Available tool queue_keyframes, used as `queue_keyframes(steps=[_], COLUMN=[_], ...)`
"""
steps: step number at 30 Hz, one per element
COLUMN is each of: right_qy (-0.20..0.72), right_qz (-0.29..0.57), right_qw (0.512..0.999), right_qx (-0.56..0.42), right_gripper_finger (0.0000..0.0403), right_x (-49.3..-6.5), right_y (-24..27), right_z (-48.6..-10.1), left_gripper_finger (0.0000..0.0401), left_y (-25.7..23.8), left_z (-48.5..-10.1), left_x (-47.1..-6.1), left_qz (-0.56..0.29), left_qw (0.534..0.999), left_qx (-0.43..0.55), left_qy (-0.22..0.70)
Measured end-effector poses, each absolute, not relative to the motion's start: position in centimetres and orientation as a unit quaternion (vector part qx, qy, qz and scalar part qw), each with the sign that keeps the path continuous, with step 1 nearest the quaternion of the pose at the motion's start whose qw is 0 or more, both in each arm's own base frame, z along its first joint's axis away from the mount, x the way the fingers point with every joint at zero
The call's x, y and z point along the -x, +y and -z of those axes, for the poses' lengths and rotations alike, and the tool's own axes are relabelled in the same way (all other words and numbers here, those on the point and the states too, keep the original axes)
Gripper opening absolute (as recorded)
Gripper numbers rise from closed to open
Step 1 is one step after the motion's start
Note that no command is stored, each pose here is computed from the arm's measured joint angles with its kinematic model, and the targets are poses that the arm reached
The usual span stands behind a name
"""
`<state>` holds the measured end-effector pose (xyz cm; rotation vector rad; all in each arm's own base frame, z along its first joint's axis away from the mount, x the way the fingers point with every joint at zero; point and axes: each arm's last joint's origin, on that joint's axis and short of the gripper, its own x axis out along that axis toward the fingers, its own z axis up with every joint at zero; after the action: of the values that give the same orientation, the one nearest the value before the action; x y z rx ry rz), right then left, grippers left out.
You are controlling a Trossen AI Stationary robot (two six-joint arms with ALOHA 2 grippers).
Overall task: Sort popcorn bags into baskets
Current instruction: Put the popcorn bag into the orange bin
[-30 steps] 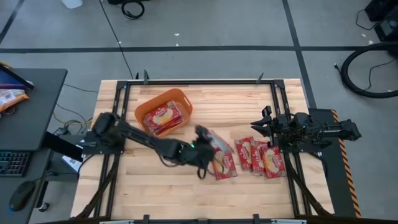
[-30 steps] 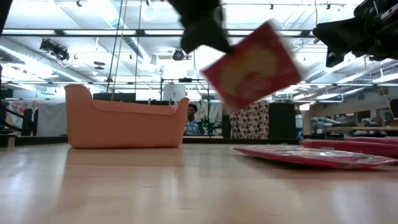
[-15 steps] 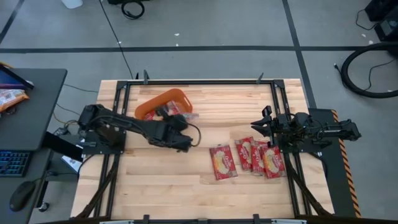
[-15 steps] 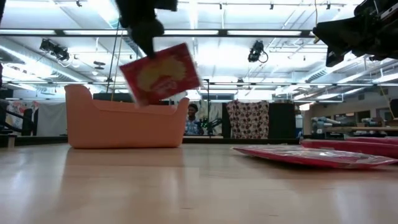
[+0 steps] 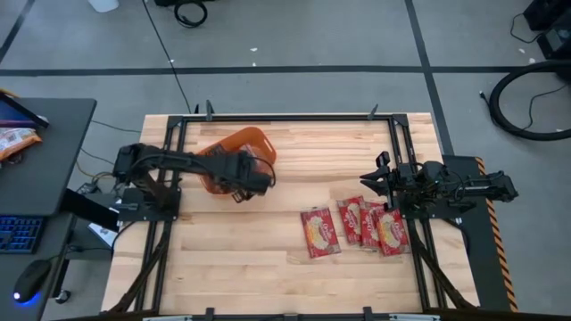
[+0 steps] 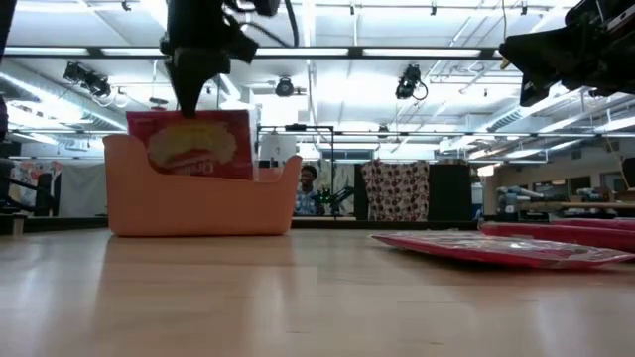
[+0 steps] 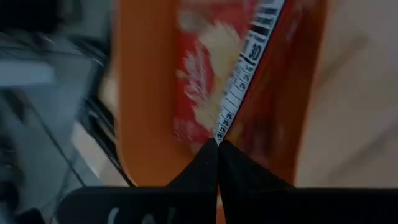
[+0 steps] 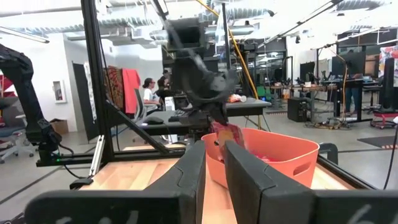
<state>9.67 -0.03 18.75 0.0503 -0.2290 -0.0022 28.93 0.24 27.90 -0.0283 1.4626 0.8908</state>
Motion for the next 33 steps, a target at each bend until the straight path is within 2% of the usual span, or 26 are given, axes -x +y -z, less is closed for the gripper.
queue_keyframes(steps=[7, 14, 19, 22, 30, 33], right_qy=[-0.114, -0.114, -0.114, -0.114, -0.114, -0.114], right_qz=[0.001, 0.001, 0.001, 0.001, 0.001, 0.001], right_qw=[0.993, 0.993, 0.993, 0.993, 0.993, 0.993], right_qx=[-0.025, -0.025, -0.025, -0.025, -0.025, -0.025], right_gripper_finger=[0.0066, 0.0066, 0.0066, 0.0066, 0.0066, 0.0066], right_x=[-9.7, -9.7, -9.7, -9.7, -9.7, -9.7], right_y=[0.0, 0.0, 0.0, 0.0, 0.0, 0.0], right_z=[-18.7, -18.7, -18.7, -18.7, -18.8, -18.7], left_gripper_finger=[0.0004, 0.0005, 0.0011, 0.0029, 0.0115, 0.0129], left_y=[4.3, 8.6, 10.2, 10.9, 11.4, 10.8], left_z=[-27.7, -27.5, -27.5, -27.5, -27.7, -27.6], left_x=[-28.9, -29.3, -28.8, -28.5, -28.1, -28.7], left_qz=[-0.358, -0.337, -0.343, -0.361, -0.401, -0.410], left_qw=[0.638, 0.664, 0.658, 0.650, 0.633, 0.647], left_qx=[0.062, 0.118, 0.123, 0.101, 0.056, 0.064], left_qy=[0.679, 0.657, 0.660, 0.661, 0.659, 0.640])
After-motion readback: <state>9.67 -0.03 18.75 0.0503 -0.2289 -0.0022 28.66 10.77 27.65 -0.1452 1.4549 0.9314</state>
